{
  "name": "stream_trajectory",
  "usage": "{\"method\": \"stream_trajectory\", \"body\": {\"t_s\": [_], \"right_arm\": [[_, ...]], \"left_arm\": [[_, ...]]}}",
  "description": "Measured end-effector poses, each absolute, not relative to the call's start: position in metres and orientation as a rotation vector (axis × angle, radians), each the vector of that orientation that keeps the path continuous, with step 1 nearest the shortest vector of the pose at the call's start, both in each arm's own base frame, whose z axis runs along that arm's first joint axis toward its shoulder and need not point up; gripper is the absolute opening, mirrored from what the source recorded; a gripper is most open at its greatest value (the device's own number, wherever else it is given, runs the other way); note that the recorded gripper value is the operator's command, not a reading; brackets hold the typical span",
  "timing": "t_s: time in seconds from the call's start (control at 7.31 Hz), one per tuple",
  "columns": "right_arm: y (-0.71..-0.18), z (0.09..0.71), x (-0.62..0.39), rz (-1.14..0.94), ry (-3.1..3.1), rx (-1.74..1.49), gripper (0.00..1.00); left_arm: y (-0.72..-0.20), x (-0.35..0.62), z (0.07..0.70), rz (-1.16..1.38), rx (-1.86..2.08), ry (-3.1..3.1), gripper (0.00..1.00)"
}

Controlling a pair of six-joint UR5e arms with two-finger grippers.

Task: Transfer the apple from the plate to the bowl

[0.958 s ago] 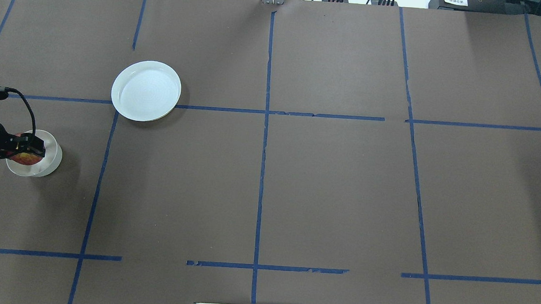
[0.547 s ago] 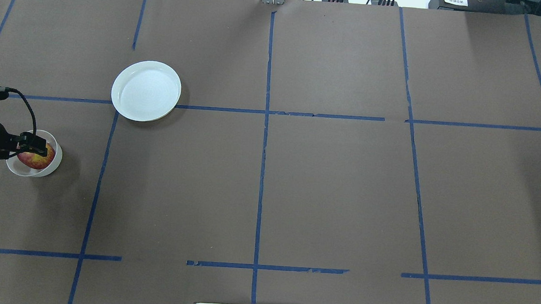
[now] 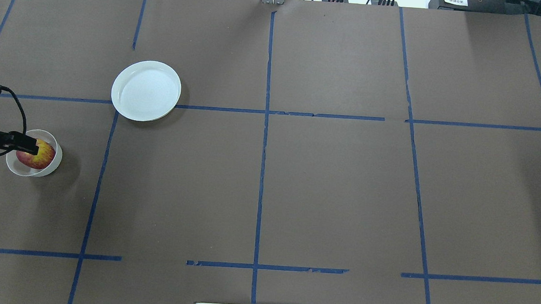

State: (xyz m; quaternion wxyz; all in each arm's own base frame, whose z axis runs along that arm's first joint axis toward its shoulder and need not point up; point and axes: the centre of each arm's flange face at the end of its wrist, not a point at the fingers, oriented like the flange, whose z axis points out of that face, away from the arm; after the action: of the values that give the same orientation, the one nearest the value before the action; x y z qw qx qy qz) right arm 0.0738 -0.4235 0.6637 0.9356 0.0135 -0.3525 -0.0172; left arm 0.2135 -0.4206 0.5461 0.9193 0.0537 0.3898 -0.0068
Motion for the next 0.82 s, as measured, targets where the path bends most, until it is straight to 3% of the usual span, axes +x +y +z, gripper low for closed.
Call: {"method": "stream_trajectory", "body": {"t_s": [0.55,0.82], "right_arm": [[-0.423,0.664,0.074,-0.035,-0.72,0.028,1.0],[-0.424,0.664,0.074,-0.035,-0.72,0.028,1.0]], "left_arm": [[-0.484,0.038,0.561,0.197,0.15,0.634,1.0],[-0.479,-0.051,0.573,0.148,0.081,0.704,1.0]]}}
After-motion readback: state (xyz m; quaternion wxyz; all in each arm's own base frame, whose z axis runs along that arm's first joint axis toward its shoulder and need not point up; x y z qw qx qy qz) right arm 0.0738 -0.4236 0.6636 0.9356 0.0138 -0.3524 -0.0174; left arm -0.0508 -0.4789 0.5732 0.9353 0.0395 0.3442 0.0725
